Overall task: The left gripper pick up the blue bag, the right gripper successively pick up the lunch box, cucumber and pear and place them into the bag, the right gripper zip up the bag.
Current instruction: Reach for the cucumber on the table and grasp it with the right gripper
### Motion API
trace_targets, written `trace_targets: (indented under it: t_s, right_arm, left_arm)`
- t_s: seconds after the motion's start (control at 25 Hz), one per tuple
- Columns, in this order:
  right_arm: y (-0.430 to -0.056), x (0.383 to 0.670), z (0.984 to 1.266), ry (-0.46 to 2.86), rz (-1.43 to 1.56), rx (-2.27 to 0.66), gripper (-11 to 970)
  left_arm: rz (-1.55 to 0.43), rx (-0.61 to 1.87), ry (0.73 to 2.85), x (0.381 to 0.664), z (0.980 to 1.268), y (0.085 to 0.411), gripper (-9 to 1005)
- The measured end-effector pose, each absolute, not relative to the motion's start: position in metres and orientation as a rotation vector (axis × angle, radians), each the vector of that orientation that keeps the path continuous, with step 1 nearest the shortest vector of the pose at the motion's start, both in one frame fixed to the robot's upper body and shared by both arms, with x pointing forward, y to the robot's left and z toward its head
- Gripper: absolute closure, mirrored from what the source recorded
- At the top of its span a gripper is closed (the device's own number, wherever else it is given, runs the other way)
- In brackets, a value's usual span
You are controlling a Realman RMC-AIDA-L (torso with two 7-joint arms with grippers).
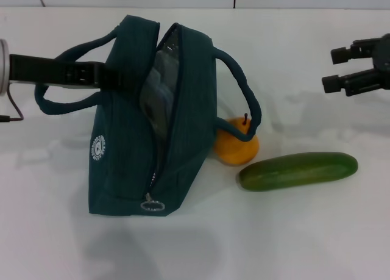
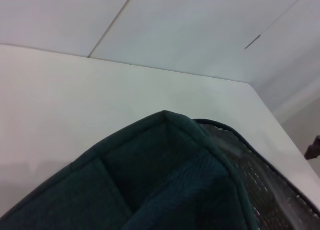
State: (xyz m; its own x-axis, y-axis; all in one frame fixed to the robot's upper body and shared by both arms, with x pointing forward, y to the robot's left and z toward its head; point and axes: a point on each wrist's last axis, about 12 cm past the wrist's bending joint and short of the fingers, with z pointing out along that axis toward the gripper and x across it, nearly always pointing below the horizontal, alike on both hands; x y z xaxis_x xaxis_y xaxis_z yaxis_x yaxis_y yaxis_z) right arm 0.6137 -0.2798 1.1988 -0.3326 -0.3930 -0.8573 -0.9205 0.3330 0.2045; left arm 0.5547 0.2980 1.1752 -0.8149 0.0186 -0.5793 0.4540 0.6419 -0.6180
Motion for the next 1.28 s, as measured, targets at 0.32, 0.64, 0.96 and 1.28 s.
trace_targets:
  t_s: [0.32, 0.64, 0.96, 1.28]
  right_arm:
    - [-0.211, 0.626, 1.231, 2.068, 0.631, -1.525, 103]
    - [-0.164, 0.616, 1.211, 2.215, 0.308, -1.826, 101]
    - [-0.153, 0.612, 1.204, 2.170, 0.273, -1.918, 100]
    - [-0.136, 0.608, 1.185, 2.101, 0.216, -2.010, 98]
  left_arm:
    - [-1.086, 0.363, 2.330, 0.556, 1.173, 0.298, 953]
    - [-1.093, 0.370, 2.325, 0.556, 1.172, 0.295, 953]
    - [-1.101, 0.380, 2.318, 0.558, 1.172, 0.291, 953]
    - [-1.099, 0.386, 2.312, 0.561, 1.174, 0.290, 953]
